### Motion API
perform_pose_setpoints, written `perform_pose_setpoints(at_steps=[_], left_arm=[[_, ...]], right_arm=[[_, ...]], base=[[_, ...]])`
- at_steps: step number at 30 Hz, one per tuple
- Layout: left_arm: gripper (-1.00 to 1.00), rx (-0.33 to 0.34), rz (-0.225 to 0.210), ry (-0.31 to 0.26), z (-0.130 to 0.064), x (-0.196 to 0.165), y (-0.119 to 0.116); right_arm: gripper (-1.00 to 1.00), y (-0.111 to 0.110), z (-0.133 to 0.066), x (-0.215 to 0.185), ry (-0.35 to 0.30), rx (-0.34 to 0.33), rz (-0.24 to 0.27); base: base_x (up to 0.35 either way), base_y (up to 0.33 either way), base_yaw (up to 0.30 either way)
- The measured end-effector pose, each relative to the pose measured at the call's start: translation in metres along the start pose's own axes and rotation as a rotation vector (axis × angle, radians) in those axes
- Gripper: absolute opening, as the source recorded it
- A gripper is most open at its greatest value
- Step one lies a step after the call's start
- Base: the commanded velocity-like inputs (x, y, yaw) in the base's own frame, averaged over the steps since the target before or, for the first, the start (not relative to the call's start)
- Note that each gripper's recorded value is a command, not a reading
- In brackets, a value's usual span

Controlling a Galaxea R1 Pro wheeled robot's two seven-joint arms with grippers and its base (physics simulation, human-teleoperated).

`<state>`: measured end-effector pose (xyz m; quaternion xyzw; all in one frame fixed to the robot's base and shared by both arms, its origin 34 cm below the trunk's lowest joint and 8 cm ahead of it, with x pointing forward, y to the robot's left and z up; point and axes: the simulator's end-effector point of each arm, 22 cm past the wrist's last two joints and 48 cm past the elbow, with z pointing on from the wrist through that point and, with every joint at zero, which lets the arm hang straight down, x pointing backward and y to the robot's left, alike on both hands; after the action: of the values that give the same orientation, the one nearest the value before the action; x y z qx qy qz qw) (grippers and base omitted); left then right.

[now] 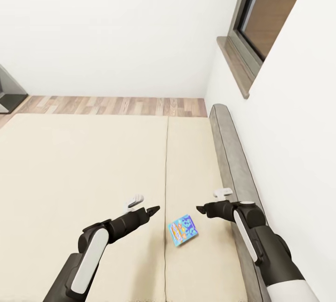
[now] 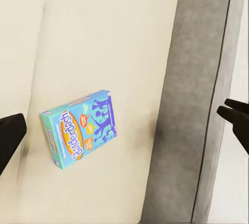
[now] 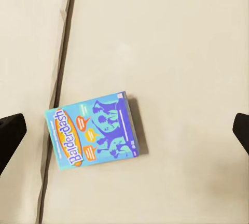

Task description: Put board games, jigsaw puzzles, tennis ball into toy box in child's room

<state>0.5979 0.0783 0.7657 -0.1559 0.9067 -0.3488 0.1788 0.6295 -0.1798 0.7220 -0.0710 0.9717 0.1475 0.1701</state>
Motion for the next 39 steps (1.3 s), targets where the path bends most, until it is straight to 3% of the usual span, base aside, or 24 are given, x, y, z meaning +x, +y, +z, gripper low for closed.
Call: perform_pose_setpoints(at_steps=[10, 22, 39], left_arm=[[1.0, 0.056, 0.004, 0.015, -0.003, 0.005, 0.002], [1.0, 0.068, -0.002, 0.025, -0.001, 0.01, 0.008], [1.0, 0.061, -0.022, 0.043, 0.006, 0.019, 0.019]], right_arm=[[1.0, 0.003, 0.002, 0.001, -0.001, -0.016, -0.001], [1.0, 0.023, 0.005, 0.006, 0.008, -0.123, -0.003], [1.0, 0.027, 0.012, 0.016, 0.031, -0.167, 0.002]], base=[[0.0, 0.0, 0.0], [0.0, 0.0, 0.0], [0.0, 0.0, 0.0]])
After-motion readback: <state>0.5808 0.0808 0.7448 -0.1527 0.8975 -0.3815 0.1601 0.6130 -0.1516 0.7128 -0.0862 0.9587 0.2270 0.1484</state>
